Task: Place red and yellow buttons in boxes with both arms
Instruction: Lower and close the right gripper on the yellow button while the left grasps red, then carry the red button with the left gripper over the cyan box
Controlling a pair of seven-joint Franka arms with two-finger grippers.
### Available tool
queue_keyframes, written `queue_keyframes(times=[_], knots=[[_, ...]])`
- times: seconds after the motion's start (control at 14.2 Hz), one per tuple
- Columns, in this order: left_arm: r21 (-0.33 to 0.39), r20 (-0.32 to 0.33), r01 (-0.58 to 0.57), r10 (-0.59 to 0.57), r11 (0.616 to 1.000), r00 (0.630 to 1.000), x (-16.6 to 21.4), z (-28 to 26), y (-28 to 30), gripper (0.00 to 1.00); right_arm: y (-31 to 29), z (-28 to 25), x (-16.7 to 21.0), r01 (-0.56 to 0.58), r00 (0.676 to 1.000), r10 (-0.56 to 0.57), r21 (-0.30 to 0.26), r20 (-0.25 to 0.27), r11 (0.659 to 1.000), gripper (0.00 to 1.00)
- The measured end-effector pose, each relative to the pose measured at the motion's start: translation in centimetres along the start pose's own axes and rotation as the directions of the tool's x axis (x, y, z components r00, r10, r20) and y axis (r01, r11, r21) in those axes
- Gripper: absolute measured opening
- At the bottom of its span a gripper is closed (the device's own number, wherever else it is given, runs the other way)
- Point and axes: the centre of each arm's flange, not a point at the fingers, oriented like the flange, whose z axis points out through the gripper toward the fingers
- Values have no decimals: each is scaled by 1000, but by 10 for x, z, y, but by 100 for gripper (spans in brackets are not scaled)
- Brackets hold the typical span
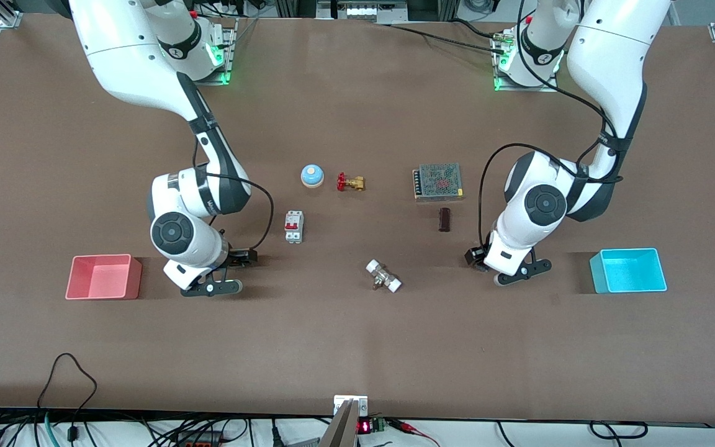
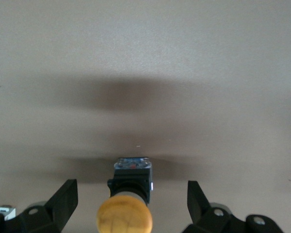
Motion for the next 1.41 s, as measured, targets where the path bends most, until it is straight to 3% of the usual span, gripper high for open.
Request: queue_keyframes(times=[0.14,0.21,0.35,0.49,0.56,0.85,0.92,1.2,1.41], knots=[[0,-2,3,-3,1000,1000,1,0,-1,59,-3,7,-1,3,1000,-3,-3,7,1000,100],[0,-3,5,-5,1000,1000,2,0,-2,59,-3,10,-1,3,1000,-3,-4,10,1000,100],[-1,-5,6,-6,1000,1000,2,-1,-2,43,-3,11,-1,2,1000,-2,-4,12,1000,98],[-2,-10,11,-11,1000,1000,5,-3,-3,42,-2,11,-1,0,1000,0,-4,11,1000,96],[-4,-15,15,-15,1000,1000,8,-6,-5,42,-2,11,-1,-1,1000,1,-5,11,1000,89],[-18,-58,20,-21,1000,998,35,-35,-28,42,1,10,0,-4,1000,4,-6,9,1000,44],[-15,-63,11,-11,1000,998,43,-45,-40,42,0,8,1,-4,1000,4,-5,6,1000,41],[18,-45,-58,59,998,997,77,-82,-99,42,1,8,1,-5,1000,5,-5,4,1000,41],[40,-16,-140,140,989,990,100,-102,-156,42,14,-11,10,-25,999,24,-4,-27,1000,41]])
